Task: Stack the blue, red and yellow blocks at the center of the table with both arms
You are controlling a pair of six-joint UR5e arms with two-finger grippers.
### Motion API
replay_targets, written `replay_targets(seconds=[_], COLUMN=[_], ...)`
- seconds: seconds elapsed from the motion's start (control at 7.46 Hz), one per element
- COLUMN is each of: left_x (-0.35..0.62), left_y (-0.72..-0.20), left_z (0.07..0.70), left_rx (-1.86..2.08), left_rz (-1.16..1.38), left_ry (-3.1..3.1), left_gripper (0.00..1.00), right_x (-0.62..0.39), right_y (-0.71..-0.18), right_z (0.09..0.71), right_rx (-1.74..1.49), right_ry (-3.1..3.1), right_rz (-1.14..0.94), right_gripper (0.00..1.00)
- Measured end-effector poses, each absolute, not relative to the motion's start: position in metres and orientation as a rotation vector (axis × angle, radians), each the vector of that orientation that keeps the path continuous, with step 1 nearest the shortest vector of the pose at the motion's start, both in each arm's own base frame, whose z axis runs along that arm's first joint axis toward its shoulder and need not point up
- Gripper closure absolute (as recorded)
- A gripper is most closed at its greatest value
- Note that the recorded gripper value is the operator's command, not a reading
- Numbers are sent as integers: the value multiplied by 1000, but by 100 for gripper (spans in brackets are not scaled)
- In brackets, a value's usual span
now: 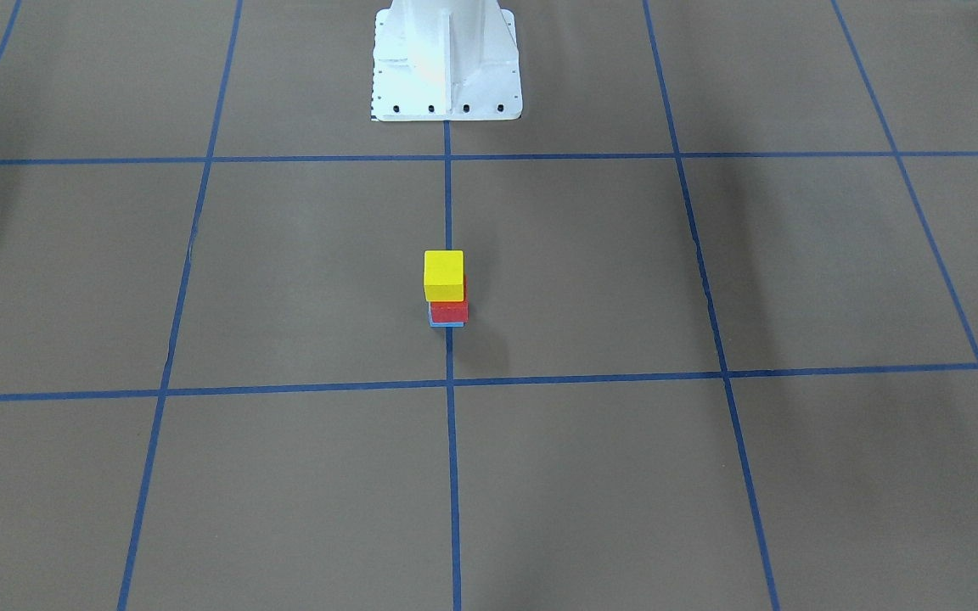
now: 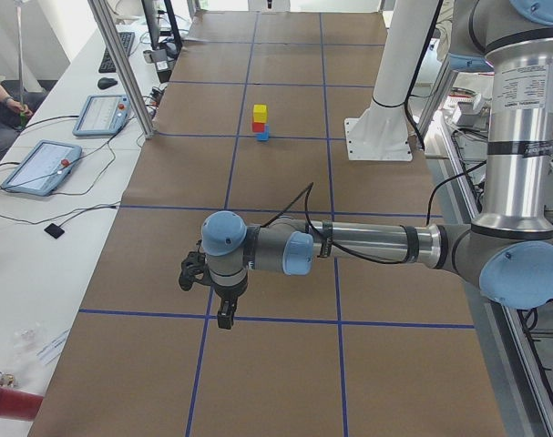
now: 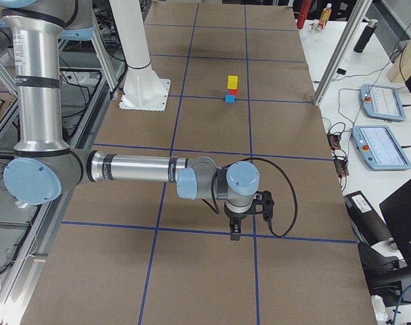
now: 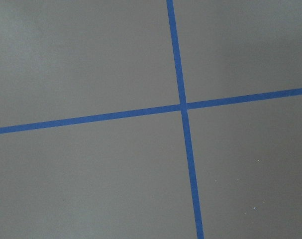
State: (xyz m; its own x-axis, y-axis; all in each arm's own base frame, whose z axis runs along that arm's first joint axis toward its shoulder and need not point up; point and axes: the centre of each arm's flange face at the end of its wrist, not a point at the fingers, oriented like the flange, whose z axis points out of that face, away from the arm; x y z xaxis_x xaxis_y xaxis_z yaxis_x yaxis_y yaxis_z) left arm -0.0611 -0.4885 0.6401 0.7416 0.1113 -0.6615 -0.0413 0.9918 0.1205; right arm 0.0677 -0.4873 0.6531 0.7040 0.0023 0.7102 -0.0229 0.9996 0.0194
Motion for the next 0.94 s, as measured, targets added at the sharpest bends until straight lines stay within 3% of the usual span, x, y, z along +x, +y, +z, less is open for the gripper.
replay_targets(seconds=[0.94], left_x=[-61], left_y=[-491], left_z=[643], left_rx=[94], left_rz=[82], left_ry=[727], left_gripper=[0], right_x=[69], right_y=[-486], right_z=[636], right_rx=[20], right_ry=[-814], right_rz=[24], right_gripper=[1])
